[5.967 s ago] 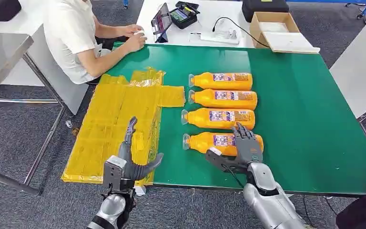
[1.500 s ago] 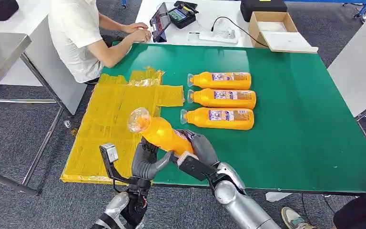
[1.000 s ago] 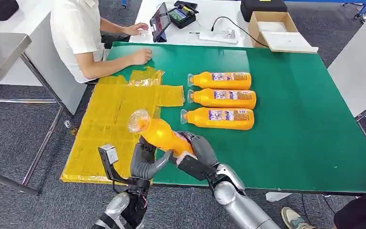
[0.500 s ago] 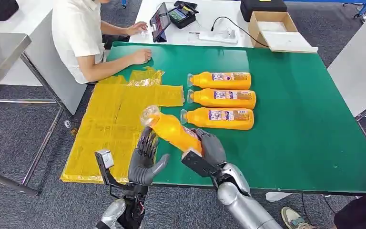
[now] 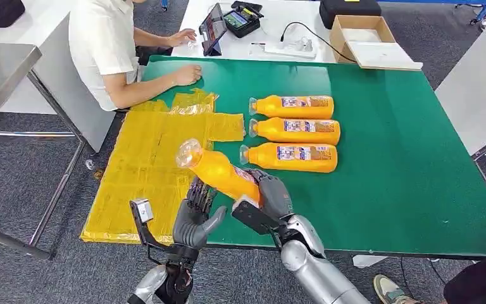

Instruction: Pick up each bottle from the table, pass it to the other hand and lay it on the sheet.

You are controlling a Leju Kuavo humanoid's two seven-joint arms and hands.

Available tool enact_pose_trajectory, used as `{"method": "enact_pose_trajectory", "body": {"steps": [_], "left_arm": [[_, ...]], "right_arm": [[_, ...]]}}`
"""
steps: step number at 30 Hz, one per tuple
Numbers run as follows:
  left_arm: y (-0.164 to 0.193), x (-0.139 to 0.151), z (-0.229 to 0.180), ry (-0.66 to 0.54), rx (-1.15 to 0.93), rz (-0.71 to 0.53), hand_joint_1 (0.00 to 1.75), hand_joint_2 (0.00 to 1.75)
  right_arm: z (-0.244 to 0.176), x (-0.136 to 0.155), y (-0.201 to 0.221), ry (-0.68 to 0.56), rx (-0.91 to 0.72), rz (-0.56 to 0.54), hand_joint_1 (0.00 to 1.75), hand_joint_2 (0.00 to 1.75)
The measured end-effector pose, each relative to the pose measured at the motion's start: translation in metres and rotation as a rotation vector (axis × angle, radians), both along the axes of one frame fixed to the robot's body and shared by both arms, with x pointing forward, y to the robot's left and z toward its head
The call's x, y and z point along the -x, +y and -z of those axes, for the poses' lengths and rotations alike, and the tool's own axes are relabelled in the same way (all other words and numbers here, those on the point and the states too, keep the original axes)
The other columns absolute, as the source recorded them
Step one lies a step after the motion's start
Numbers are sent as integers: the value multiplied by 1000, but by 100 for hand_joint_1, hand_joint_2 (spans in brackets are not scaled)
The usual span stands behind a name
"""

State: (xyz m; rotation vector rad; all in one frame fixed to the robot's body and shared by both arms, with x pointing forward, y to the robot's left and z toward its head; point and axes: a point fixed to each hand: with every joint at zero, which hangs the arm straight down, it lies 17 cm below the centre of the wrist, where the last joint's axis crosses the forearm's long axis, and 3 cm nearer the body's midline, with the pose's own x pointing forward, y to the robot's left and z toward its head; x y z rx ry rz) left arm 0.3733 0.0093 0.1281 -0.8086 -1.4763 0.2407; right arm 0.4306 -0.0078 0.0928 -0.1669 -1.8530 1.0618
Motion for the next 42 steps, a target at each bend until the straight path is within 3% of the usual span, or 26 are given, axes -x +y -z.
{"method": "enact_pose_trajectory", "body": {"steps": [10,15,23,31,32,35,40,42], "left_arm": [[2,-3,-3,-22,-8,-18,0,175],[23,-14,-8,-70,-68,-142,0,175],[30,-17,-16,-81,-49,-159,0,175],[23,-15,-21,-45,54,-95,3,175],[21,-14,-22,-36,77,-75,175,175],[14,-9,-27,-17,161,-8,175,175],[13,-8,-30,-26,170,1,175,175],[14,-8,-30,-27,169,1,175,175]], "right_arm": [[-2,10,15,22,-35,-48,175,175],[0,23,26,40,-38,-99,175,175],[-3,32,36,68,-44,-148,175,175],[-19,41,46,49,-85,-202,175,175],[-21,42,47,45,-91,-206,175,175],[-25,45,50,49,-116,-230,175,175],[-26,47,51,53,-123,-239,175,175],[-26,47,51,52,-123,-240,161,175]]}}
